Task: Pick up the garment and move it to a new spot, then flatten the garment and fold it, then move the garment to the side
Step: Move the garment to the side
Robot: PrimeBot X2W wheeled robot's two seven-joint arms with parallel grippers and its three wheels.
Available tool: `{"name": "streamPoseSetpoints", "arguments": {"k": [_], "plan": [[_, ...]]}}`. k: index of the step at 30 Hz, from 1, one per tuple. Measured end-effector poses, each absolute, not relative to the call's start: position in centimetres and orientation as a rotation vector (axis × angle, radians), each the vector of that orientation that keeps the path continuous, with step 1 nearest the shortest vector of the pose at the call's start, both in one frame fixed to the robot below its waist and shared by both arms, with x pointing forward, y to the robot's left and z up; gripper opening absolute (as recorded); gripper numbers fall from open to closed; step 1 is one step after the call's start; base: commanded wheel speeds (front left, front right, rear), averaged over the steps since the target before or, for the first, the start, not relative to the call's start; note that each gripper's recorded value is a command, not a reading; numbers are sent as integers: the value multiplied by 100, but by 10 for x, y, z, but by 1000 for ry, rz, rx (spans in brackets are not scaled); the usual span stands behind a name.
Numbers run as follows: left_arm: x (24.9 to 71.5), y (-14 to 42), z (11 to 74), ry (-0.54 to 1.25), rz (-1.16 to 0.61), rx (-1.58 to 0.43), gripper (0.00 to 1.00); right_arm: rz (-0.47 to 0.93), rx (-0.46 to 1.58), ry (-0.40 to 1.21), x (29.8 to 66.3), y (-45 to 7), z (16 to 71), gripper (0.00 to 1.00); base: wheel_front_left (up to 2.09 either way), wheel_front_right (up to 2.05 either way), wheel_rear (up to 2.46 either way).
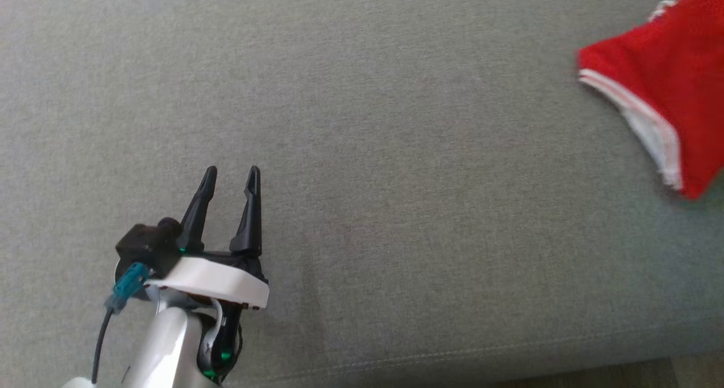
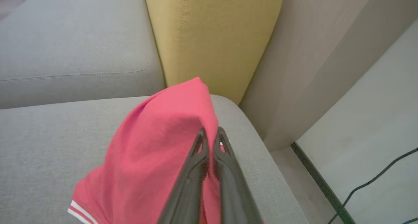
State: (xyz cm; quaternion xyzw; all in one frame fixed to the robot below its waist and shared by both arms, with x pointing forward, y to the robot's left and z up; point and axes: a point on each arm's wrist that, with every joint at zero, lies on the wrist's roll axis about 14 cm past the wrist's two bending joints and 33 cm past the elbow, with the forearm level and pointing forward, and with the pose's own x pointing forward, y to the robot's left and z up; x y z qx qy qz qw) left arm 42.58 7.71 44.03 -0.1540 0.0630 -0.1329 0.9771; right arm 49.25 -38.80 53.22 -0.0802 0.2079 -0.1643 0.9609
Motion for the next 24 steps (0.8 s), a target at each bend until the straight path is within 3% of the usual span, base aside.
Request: {"name": "streamPoseSetpoints", "arguments": {"k": [11, 12, 14, 24], "plan": [[423, 87, 438, 130, -242, -306, 100, -468, -214, 449, 485, -432, 541, 0, 0, 0, 0], [423, 87, 438, 132, -240, -306, 100, -482, -212, 455, 483, -435, 539, 22, 0, 0, 0], [422, 88, 437, 135, -238, -306, 100, -505, -208, 467, 480, -439, 533, 99, 0, 0, 0], [425, 88, 439, 126, -238, -305, 100, -510, -185, 492, 479, -426, 509, 100, 0, 0, 0]]}}
